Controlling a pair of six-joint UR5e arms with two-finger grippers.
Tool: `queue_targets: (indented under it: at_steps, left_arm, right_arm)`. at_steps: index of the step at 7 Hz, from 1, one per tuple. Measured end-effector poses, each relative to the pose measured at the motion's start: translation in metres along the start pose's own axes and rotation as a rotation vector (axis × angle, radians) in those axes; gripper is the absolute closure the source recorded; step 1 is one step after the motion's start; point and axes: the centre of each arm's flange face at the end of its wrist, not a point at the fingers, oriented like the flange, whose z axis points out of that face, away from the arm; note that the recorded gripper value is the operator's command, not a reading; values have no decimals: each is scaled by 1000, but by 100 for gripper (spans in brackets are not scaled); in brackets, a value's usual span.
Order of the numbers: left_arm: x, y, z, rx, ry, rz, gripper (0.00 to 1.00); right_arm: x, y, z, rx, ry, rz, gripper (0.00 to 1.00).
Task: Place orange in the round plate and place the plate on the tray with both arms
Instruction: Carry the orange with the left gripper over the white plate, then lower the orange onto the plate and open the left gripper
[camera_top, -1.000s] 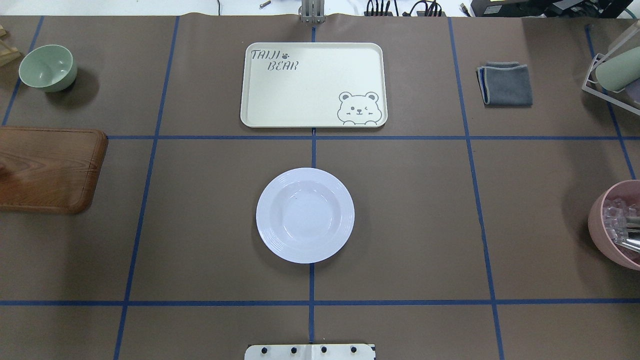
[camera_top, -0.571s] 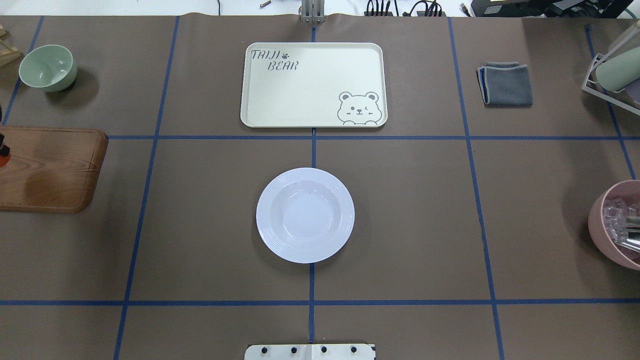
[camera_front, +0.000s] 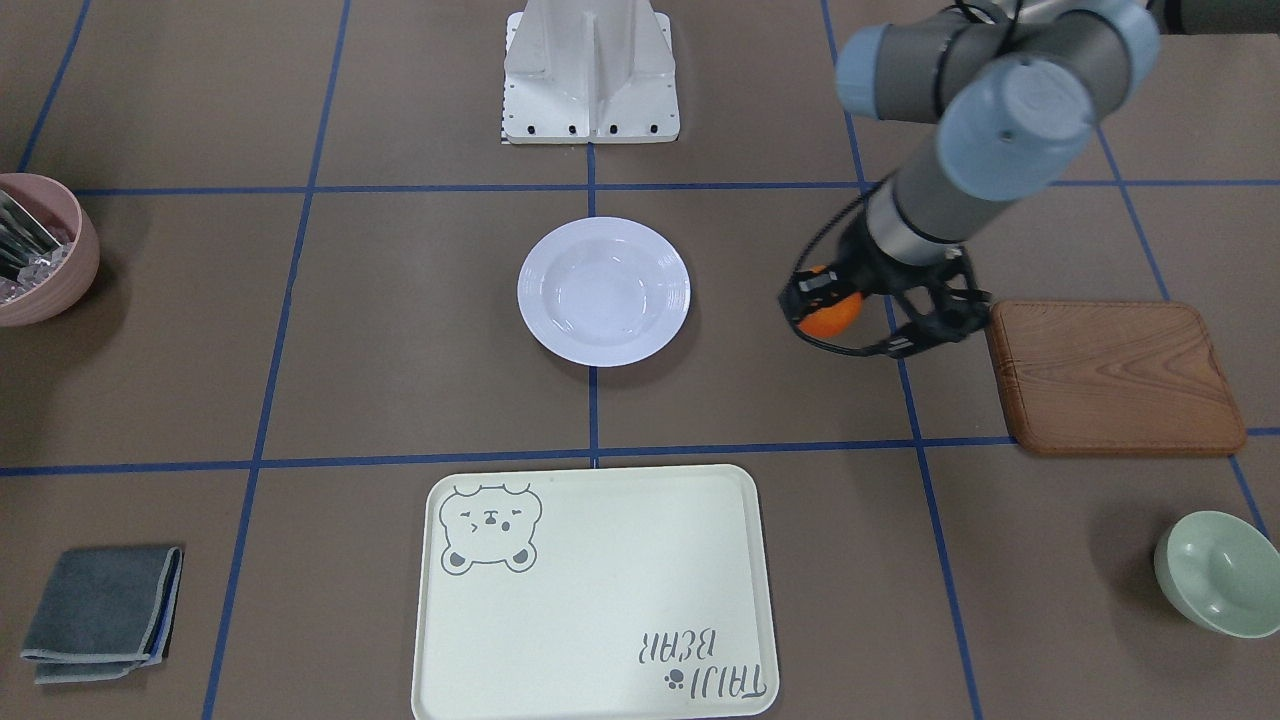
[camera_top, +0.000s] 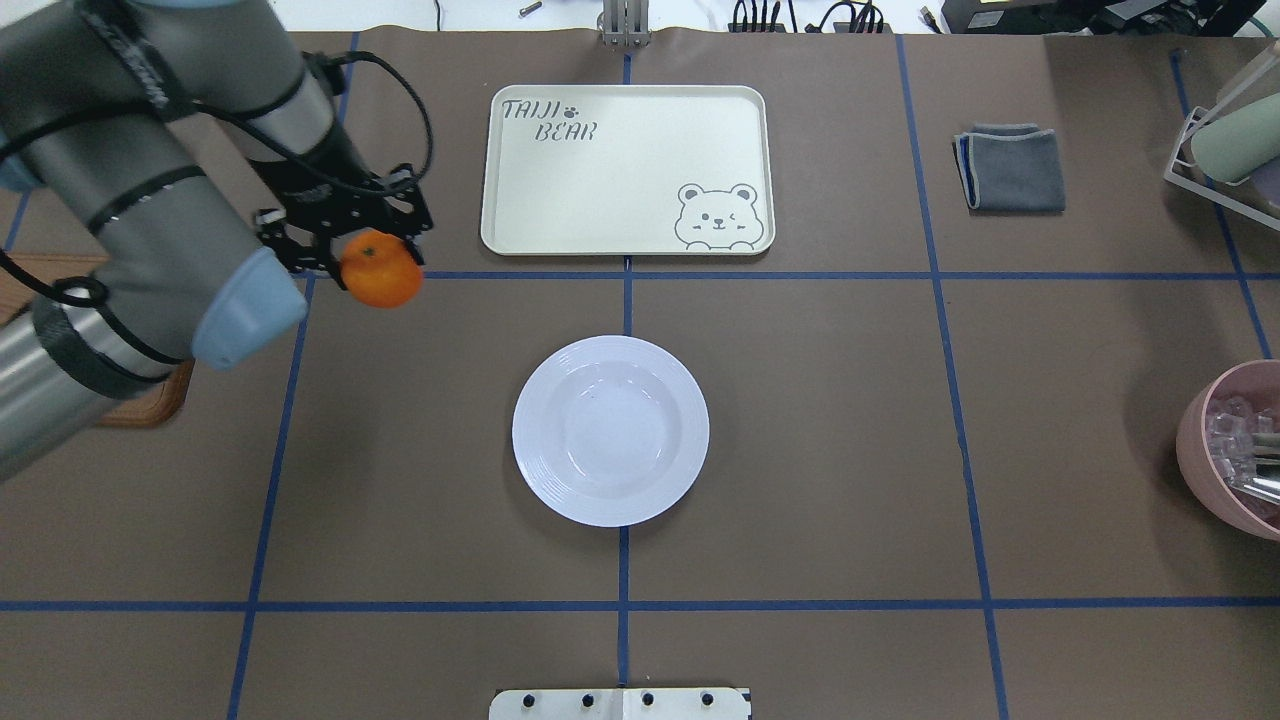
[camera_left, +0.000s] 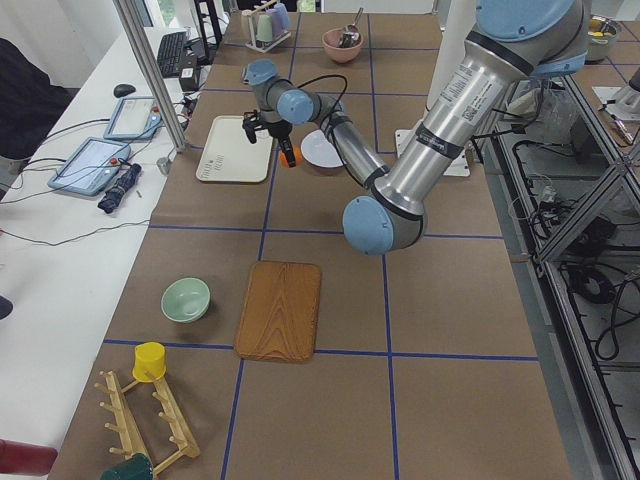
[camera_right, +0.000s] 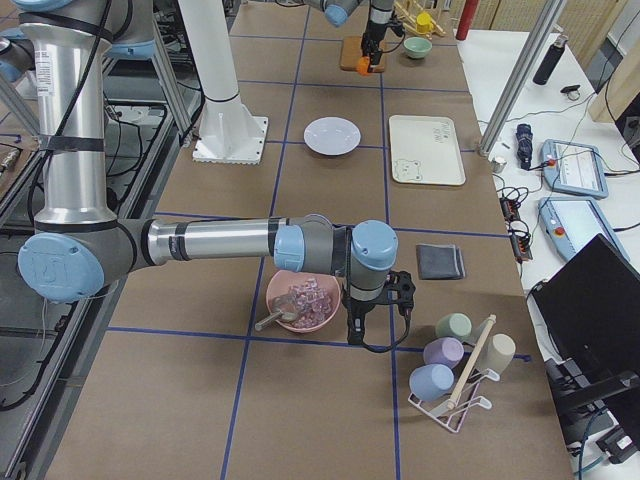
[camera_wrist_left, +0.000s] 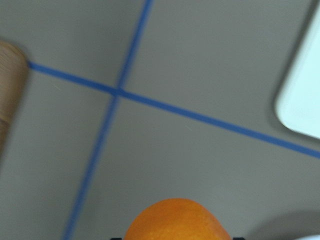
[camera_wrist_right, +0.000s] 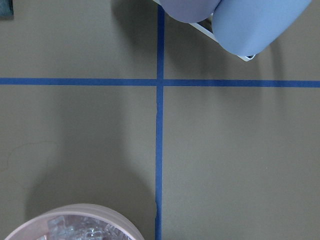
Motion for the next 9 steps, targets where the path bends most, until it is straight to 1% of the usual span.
queue_targets:
  at_steps: [1, 2, 3, 4, 6, 7, 8, 9]
  left_arm:
    - [42, 40, 27, -1, 18, -28, 100]
    - [72, 64, 59, 8, 29, -46, 100]
    - [92, 76, 93, 19, 32, -56, 100]
    - [102, 83, 118, 24, 28, -58, 100]
    - [109, 100, 147, 11, 15, -45, 100]
    - [110, 106, 154, 4, 9, -40, 89]
    - [109, 108, 159, 0, 4, -38, 15]
    - [109, 110, 162, -3, 1, -36, 1]
  right_arm:
    - [-2, -1, -1, 2, -14, 0, 0]
    - [-5, -2, -1, 4, -35, -2, 0]
    - [-7, -3, -2, 6, -51, -3, 0]
    - [-9, -4, -3, 8, -59, -3, 0]
    - [-10, -4, -4, 9, -65, -4, 0]
    - [-10, -4, -4, 9, -70, -4, 0]
    - [-12, -5, -5, 11, -79, -5, 0]
    - [-13, -5, -5, 13, -83, -7, 0]
